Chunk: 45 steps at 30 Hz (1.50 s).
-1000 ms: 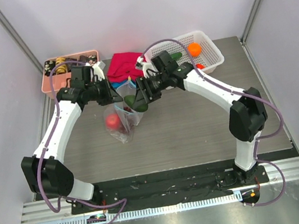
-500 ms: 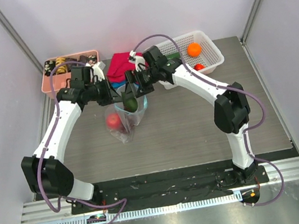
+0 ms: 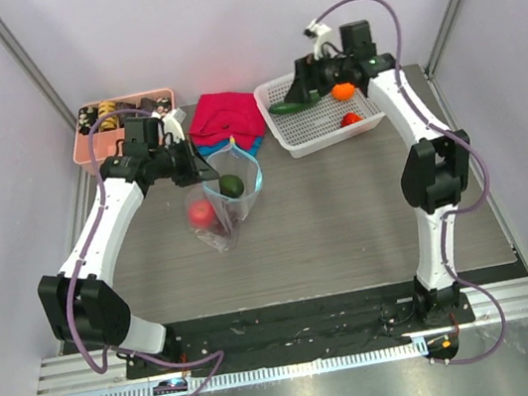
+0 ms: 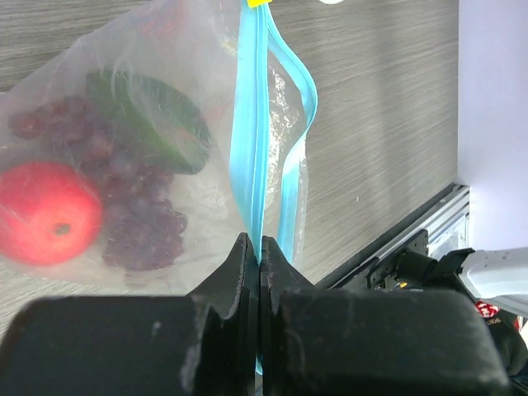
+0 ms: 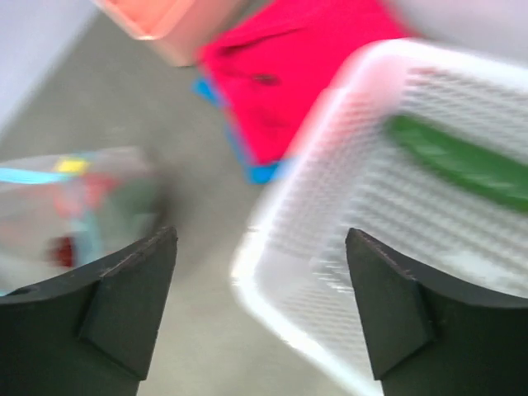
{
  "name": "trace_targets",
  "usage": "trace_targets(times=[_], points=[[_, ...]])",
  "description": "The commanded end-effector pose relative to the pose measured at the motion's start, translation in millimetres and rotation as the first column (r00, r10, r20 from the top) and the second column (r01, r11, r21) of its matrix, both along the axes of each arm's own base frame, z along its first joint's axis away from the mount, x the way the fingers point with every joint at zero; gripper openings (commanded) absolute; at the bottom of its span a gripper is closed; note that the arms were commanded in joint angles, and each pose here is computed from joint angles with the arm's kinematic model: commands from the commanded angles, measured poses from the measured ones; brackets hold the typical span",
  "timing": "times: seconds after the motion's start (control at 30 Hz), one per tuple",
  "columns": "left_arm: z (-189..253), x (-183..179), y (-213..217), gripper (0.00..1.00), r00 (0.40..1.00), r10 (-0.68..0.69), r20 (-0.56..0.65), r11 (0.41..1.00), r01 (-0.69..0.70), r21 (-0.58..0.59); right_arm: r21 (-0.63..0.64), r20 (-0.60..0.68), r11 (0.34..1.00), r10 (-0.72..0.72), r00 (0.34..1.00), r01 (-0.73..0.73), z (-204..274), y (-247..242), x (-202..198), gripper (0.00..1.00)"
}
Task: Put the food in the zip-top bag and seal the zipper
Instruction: Place the fake fruit in the zipper food storage bag, then pick up the fake vegetable from the bin.
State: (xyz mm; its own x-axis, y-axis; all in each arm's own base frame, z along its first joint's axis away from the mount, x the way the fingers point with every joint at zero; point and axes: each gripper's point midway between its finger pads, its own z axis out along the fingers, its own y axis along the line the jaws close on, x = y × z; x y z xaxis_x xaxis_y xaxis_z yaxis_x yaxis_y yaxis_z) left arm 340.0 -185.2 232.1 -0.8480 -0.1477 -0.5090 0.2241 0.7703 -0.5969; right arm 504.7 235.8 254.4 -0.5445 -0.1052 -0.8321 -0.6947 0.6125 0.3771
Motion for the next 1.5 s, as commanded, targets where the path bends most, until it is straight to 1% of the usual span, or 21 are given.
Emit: trace_targets(times=[0.0, 0.03, 0.07, 0.13, 0.17, 0.2, 0.23, 0.3, 0.37, 0.4, 0.43, 0.5, 0.53, 0.6, 0.67, 0.93, 1.13, 1.27, 1.3, 1.37, 1.47], points=[[14, 4, -5, 0.0, 0.999, -0.016, 0.052, 0.999, 0.018, -0.045, -0.2, 0.319, 0.98, 0.086, 0.944, -0.022, -24, -47, 59, 0.85], [13, 3, -5, 0.0, 0.999, -0.015, 0.051, 0.999, 0.017, -0.043, -0.229, 0.356, 0.973, 0.076, 0.931, 0.008, -24, -55, 71, 0.81], [11, 3, -4, 0.0, 0.999, -0.014, 0.049, 0.999, 0.016, -0.039, -0.314, 0.412, 0.95, 0.134, 0.901, 0.002, -39, -60, 84, 0.8], [8, 4, -4, 0.0, 0.999, -0.012, 0.043, 0.999, 0.014, -0.036, -0.391, 0.481, 0.92, 0.174, 0.859, 0.033, -44, -68, 100, 0.75], [8, 4, -4, 0.0, 0.999, -0.012, 0.045, 0.999, 0.014, -0.036, -0.441, 0.524, 0.897, 0.222, 0.822, 0.038, -48, -71, 108, 0.75], [7, 3, -4, 0.0, 0.999, -0.01, 0.039, 0.999, 0.012, -0.039, -0.456, 0.577, 0.888, 0.237, 0.782, 0.067, -46, -72, 119, 0.74], [5, 3, -4, 0.0, 0.999, -0.01, 0.036, 0.999, 0.012, -0.038, -0.486, 0.589, 0.869, 0.25, 0.768, 0.09, -56, -75, 124, 0.72], [3, 4, -4, 0.0, 0.999, -0.01, 0.033, 0.999, 0.011, -0.039, -0.542, 0.636, 0.832, 0.318, 0.703, 0.114, -63, -74, 136, 0.68], [1, 5, -4, 0.0, 1.0, -0.008, 0.03, 0.999, 0.009, -0.038, -0.583, 0.638, 0.804, 0.363, 0.679, 0.118, -78, -70, 138, 0.67], [0, 5, -4, 0.0, 1.0, -0.007, 0.028, 0.999, 0.008, -0.035, -0.605, 0.659, 0.785, 0.399, 0.638, 0.133, -80, -68, 143, 0.66], [-1, 5, -4, 0.0, 1.0, -0.008, 0.026, 0.999, 0.009, -0.034, -0.621, 0.653, 0.772, 0.415, 0.634, 0.134, -91, -69, 143, 0.65], [-2, 5, -4, 0.0, 1.0, -0.007, 0.026, 0.999, 0.008, -0.031, -0.64, 0.666, 0.754, 0.45, 0.595, 0.147, -96, -64, 147, 0.63], [-3, 6, -4, 0.0, 1.0, -0.006, 0.023, 0.999, 0.007, -0.031, -0.648, 0.66, 0.746, 0.452, 0.6, 0.151, -106, -64, 150, 0.62], [-5, 6, -3, 0.0, 1.0, -0.005, 0.019, 1.0, 0.006, -0.029, -0.656, 0.667, 0.737, 0.464, 0.584, 0.164, -109, -60, 155, 0.61], [-7, 5, -4, 0.0, 1.0, -0.01, 0.01, 0.999, 0.011, -0.031, -0.67, 0.655, 0.726, 0.478, 0.585, 0.157, -122, -58, 158, 0.61], [-14, 3, -2, 0.0, 1.0, -0.006, -0.008, 1.0, 0.006, -0.023, -0.715, 0.626, 0.689, 0.556, 0.546, 0.118, -153, -49, 159, 0.61], [-15, 4, -1, 0.0, 1.0, -0.002, -0.016, 1.0, 0.002, -0.028, -0.715, 0.647, 0.678, 0.547, 0.532, 0.172, -161, -50, 177, 0.58], [-19, 4, 0, 0.0, 1.0, -0.002, -0.026, 1.0, 0.001, -0.025, -0.732, 0.649, 0.649, 0.572, 0.501, 0.207, -169, -50, 187, 0.57], [-19, 3, 0, 0.0, 1.0, -0.002, -0.028, 1.0, 0.001, -0.024, -0.74, 0.641, 0.642, 0.579, 0.505, 0.203, -178, -50, 189, 0.57], [-20, 4, 1, 0.0, 1.0, 0.0, -0.03, 1.0, -0.001, -0.022, -0.745, 0.64, 0.632, 0.589, 0.494, 0.213, -180, -51, 192, 0.54], [-21, 4, 1, 0.0, 0.999, -0.001, -0.032, 1.0, 0.0, -0.024, -0.742, 0.648, 0.63, 0.587, 0.485, 0.23, -182, -51, 195, 0.44]])
